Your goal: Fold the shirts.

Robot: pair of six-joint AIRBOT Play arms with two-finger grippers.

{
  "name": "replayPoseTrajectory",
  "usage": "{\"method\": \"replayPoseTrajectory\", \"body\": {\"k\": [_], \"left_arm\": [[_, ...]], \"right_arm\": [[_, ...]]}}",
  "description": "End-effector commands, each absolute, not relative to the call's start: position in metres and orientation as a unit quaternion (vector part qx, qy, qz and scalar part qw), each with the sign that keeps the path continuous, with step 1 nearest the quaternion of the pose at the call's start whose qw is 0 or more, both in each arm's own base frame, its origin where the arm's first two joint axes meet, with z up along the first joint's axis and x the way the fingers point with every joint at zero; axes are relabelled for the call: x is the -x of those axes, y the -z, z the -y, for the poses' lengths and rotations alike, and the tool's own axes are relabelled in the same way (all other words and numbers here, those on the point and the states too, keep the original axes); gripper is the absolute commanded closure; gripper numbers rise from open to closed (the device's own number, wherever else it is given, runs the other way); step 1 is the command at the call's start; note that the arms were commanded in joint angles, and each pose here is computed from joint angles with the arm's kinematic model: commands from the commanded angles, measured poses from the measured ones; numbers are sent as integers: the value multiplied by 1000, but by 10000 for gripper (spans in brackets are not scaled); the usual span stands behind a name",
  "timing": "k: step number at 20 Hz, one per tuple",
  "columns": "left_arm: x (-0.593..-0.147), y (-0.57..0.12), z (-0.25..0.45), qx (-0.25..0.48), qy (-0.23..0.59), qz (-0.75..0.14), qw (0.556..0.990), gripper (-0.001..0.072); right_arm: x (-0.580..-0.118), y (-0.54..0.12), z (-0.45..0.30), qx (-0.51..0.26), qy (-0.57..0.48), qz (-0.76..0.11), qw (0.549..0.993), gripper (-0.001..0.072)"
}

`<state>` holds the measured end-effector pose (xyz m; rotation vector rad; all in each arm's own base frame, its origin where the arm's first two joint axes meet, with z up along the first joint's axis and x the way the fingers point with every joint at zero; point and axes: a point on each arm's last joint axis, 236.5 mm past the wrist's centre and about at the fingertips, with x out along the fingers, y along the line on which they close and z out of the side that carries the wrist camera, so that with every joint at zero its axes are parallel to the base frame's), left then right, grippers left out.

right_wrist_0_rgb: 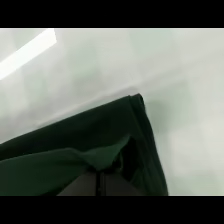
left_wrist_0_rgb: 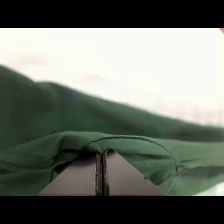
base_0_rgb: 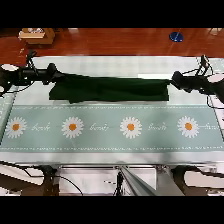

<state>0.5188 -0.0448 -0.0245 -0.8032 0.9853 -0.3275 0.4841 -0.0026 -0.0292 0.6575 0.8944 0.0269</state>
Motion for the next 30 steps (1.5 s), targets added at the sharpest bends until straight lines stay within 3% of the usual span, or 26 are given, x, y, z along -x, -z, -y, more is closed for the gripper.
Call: {"method": "replayPoseTrajectory", "body": {"k": [1, 4, 9, 10, 12, 13, 14, 20, 21, 24, 26, 30], "left_arm": [[-524, 39, 48, 387, 147, -461, 785, 688], [-520, 60, 59, 390, 149, -482, 771, 688], [-524, 69, 53, 391, 136, -479, 774, 683], [-525, 69, 53, 392, 136, -478, 774, 626], [-530, 62, 52, 390, 139, -471, 779, 358], [-534, 53, 49, 388, 142, -464, 784, 227], [-540, 43, 44, 387, 147, -455, 788, 160], [-543, -46, 9, 368, 214, -421, 801, 158], [-539, -56, 5, 366, 219, -418, 802, 158], [-528, -71, 4, 361, 231, -418, 801, 158], [-523, -70, 10, 360, 241, -427, 794, 159], [-522, -69, 23, 355, 251, -433, 789, 160]], "right_arm": [[-496, 24, -2, -299, -8, -401, 866, 690], [-498, 27, -3, -264, -7, -401, 877, 690], [-482, 57, 1, -250, 11, -451, 857, 689], [-481, 59, 1, -250, 11, -454, 855, 679], [-483, 57, 3, -245, 11, -449, 859, 428], [-485, 53, 6, -239, 10, -445, 863, 360], [-487, 47, 10, -234, 10, -438, 868, 359], [-475, -3, 77, -222, 58, -398, 888, 360], [-463, 4, 89, -244, 72, -416, 873, 355], [-432, 37, 101, -347, 84, -475, 805, 190], [-426, 51, 90, -390, 48, -493, 776, 188], [-430, 76, 61, -407, 10, -518, 752, 190]]}}
